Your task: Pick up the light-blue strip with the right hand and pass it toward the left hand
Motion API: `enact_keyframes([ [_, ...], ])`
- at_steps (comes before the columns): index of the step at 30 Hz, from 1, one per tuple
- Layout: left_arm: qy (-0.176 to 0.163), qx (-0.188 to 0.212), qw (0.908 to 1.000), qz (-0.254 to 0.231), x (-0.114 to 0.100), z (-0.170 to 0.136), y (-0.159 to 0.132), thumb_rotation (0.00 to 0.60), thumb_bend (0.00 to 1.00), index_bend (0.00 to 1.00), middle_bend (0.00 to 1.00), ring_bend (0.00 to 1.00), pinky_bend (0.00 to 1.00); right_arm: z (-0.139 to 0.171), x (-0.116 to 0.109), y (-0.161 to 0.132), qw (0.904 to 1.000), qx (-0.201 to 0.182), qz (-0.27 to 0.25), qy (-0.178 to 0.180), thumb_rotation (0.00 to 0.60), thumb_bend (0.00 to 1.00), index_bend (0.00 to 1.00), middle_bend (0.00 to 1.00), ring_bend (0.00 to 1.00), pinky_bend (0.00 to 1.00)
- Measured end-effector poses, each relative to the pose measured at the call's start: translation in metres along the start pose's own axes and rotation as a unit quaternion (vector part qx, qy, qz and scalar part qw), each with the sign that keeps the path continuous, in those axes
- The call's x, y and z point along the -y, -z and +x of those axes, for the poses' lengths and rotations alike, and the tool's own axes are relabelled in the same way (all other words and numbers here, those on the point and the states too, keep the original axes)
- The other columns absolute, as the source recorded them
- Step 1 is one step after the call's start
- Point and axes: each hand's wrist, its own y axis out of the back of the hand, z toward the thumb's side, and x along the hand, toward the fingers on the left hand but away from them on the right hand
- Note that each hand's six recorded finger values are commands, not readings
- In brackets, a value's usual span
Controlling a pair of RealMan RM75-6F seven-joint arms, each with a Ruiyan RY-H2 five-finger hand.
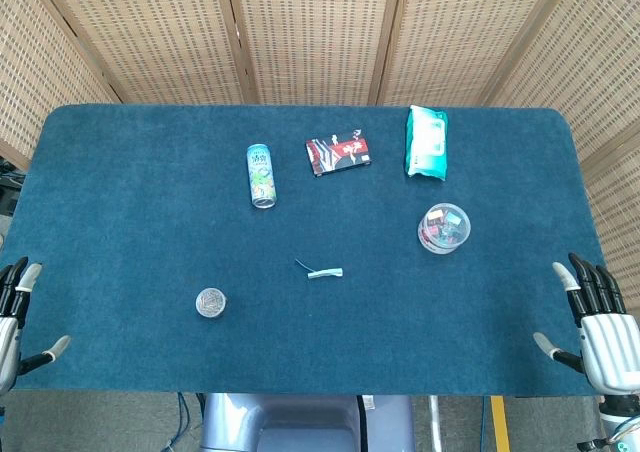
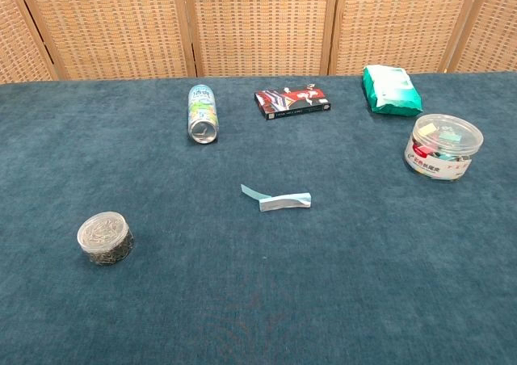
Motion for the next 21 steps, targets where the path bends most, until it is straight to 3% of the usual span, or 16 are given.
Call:
enact_keyframes([
  [13,0.004,0.0,1.0,0.008,0.003,0.002,-0.002,0.6,0.08,0.0,0.0,0.0,0.0,-0.006,0.013,-0.004,0.9997,-0.007,0.008,-0.023,0.6,0.0,0.0,0.0,0.0,0.0],
  [21,0.002,-0.013,0.9998,0.013,0.005,0.008,-0.002,0.6,0.08,0.0,0.0,0.0,0.0,-0.052,0.025,-0.043,0.9952,-0.078,0.024,-0.055,0.6,0.0,0.03,0.0,0.0,0.0],
])
